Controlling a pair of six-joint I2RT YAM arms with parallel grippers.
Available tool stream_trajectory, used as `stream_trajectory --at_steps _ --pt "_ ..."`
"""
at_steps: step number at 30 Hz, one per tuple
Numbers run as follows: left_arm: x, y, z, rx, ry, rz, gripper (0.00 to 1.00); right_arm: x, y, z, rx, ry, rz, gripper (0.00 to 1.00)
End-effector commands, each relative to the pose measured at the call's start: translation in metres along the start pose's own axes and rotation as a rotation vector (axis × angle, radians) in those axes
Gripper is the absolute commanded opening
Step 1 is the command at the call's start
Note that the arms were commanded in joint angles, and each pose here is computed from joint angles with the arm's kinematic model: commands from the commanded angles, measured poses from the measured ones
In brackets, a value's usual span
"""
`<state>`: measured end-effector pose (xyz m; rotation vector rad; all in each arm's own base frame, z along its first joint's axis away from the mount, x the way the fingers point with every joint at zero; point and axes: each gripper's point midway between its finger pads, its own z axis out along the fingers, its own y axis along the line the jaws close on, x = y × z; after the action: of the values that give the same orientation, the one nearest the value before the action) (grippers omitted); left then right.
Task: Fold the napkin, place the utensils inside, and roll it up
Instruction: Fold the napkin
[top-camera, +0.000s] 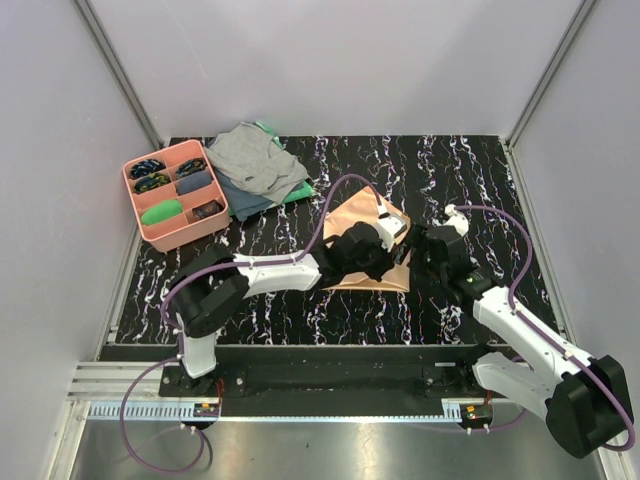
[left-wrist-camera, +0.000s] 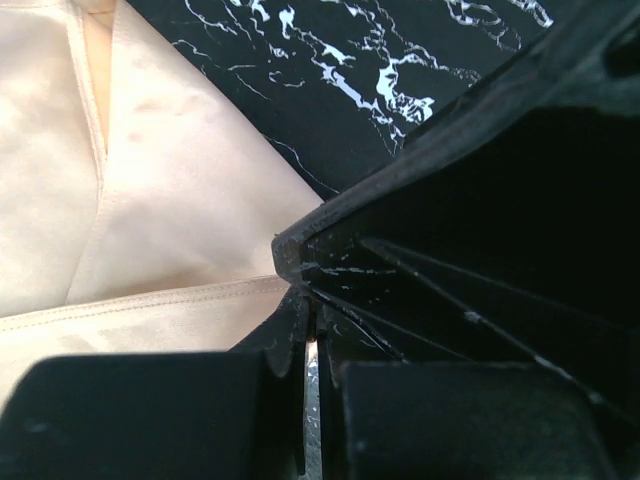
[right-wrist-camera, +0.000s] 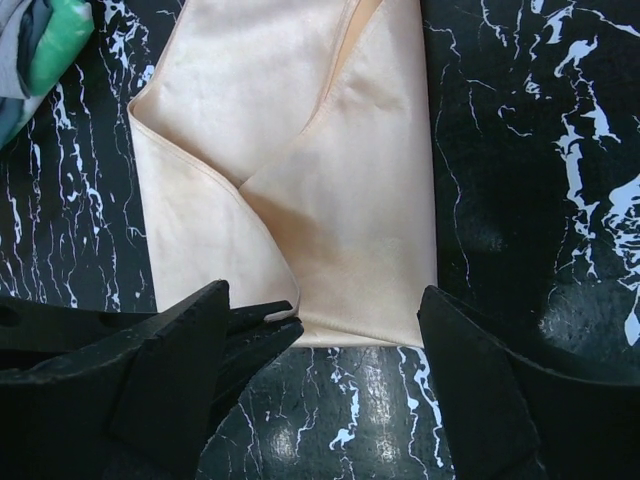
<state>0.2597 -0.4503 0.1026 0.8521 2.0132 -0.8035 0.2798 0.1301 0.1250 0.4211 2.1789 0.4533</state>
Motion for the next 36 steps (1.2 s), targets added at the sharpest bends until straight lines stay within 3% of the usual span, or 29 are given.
stream_trajectory --at_steps 1,17,29,30,32,33,34,36 --pt "-0.022 -0.017 0.008 0.065 -0.051 0.065 0.00 -0.008 -0.004 -0.003 0.014 -0.045 0.032 0.85" --pt "-0.011 -0.038 0.027 0.114 -0.024 0.132 0.00 0.002 -0.041 0.006 0.223 -0.036 0.075 0.85" --pt "0.003 -0.046 0.040 0.139 0.017 0.090 0.00 0.004 -0.051 0.008 0.275 -0.035 0.075 0.86" --pt "0.004 -0.046 0.039 0.140 0.021 0.087 0.17 0.005 -0.052 0.008 0.281 -0.033 0.073 0.86" --pt "0.000 -0.047 0.034 0.138 0.014 0.075 0.35 0.006 -0.053 0.008 0.290 -0.030 0.076 0.86" --pt "0.001 -0.047 0.031 0.137 0.017 0.072 0.51 0.005 -0.053 0.008 0.290 -0.031 0.078 0.86" --pt "0.000 -0.048 0.029 0.137 0.012 0.059 0.61 0.005 -0.052 0.008 0.288 -0.031 0.080 0.86" --pt "-0.005 -0.050 0.020 0.144 -0.002 0.054 0.69 0.002 -0.050 0.006 0.284 -0.036 0.084 0.87"
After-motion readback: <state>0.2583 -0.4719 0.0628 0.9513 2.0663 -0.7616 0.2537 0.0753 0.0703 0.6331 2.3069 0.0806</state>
